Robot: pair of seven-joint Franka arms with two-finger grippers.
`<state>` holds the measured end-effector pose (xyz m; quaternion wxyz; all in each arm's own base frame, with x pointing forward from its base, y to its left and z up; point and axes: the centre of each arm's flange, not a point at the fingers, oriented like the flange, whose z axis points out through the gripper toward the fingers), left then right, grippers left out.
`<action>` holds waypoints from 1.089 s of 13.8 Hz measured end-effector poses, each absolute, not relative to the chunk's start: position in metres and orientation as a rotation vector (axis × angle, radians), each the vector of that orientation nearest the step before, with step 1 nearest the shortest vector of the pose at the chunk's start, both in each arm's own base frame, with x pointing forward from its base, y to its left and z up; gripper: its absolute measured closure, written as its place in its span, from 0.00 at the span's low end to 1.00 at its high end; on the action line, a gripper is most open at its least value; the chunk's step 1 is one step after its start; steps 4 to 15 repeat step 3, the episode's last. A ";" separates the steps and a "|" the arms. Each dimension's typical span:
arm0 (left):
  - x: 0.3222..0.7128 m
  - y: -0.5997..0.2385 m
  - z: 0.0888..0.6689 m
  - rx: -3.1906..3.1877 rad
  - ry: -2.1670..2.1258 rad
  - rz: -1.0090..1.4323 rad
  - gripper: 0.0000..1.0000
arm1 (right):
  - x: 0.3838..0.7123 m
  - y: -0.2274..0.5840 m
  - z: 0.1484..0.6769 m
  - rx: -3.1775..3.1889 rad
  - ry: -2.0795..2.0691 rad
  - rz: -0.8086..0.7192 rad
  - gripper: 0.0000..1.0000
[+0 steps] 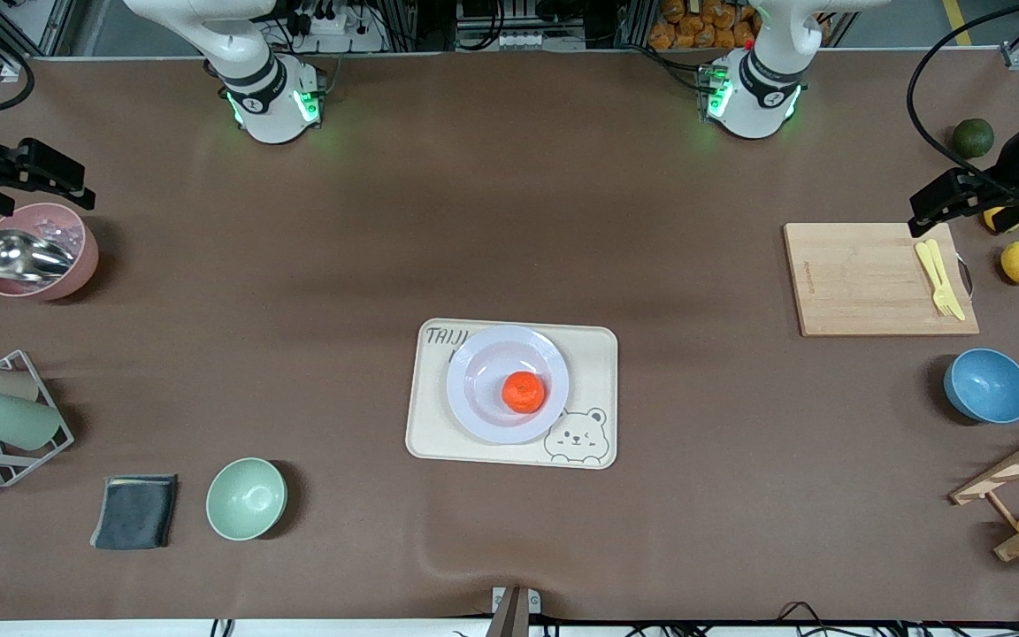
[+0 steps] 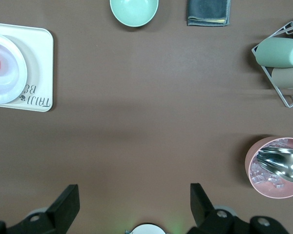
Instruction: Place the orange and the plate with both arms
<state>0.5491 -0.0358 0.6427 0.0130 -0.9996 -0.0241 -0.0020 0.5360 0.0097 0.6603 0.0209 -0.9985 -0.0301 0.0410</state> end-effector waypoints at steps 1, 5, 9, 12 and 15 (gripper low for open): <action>0.549 -0.036 0.643 -3.115 -0.074 -0.005 0.00 | 0.536 0.010 0.660 -3.096 -0.094 0.129 0.00; 0.547 -0.036 0.642 -3.113 -0.074 0.017 0.00 | 0.536 0.010 0.659 -3.095 -0.094 0.135 0.00; 0.547 -0.036 0.642 -3.113 -0.074 0.017 0.00 | 0.536 0.010 0.659 -3.095 -0.094 0.135 0.00; 0.547 -0.036 0.642 -3.113 -0.074 0.017 0.00 | 0.536 0.010 0.659 -3.095 -0.094 0.135 0.00; 0.547 -0.036 0.642 -3.113 -0.074 0.017 0.00 | 0.536 0.010 0.659 -3.095 -0.094 0.135 0.00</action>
